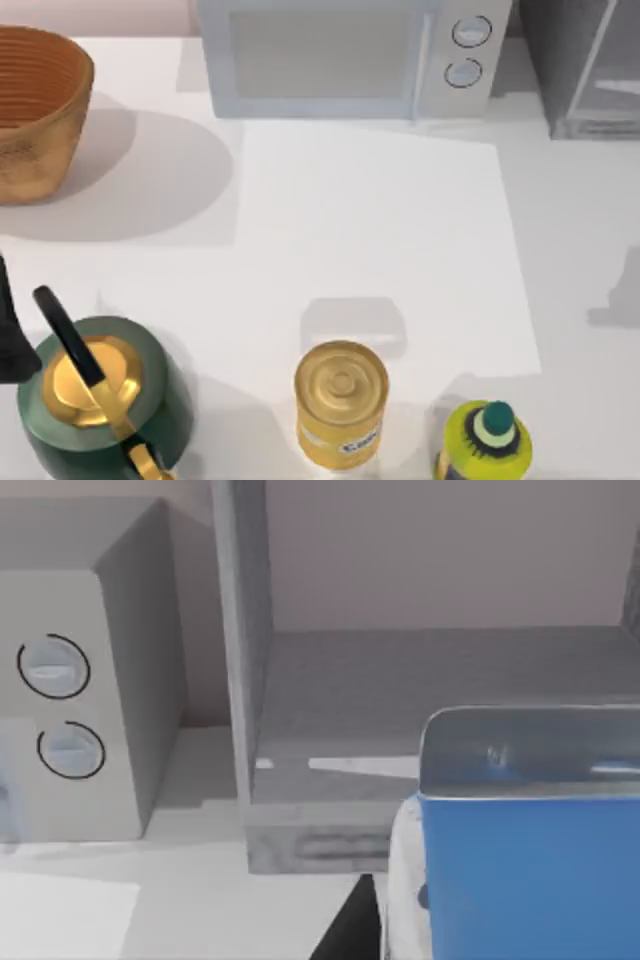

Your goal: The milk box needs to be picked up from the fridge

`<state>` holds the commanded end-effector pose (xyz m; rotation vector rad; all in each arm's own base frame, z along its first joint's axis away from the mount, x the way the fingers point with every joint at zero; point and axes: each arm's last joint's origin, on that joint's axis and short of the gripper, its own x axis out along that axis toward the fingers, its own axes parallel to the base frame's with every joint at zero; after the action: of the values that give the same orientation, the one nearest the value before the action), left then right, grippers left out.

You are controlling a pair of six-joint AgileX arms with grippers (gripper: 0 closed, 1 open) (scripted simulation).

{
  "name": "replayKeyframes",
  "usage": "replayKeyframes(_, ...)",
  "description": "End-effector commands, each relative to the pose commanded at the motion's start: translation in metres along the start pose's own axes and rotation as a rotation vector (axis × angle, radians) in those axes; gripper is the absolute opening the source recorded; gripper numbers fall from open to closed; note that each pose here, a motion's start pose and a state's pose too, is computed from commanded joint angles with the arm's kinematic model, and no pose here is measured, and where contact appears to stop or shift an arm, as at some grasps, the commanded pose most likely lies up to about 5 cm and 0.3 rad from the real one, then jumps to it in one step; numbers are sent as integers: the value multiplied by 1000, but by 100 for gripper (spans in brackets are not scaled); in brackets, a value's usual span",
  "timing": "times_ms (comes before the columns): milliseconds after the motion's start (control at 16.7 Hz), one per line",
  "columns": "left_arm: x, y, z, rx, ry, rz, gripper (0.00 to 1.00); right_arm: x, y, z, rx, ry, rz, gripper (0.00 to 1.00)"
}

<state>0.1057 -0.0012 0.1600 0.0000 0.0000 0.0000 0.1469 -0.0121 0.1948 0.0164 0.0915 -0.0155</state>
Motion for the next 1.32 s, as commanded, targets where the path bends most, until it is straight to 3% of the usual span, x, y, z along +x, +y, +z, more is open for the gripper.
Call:
replayKeyframes(300, 0, 0, 0, 0, 0, 0, 100, -30, 7, -37, -2, -11, 7, 0)
replayKeyframes(1020, 0, 0, 0, 0, 0, 0, 100, -38, 10, -37, -14, -94, 17, 0)
replayKeyframes(1320, 0, 0, 0, 0, 0, 0, 100, -32, 19, -9, 15, -152, 121, 0)
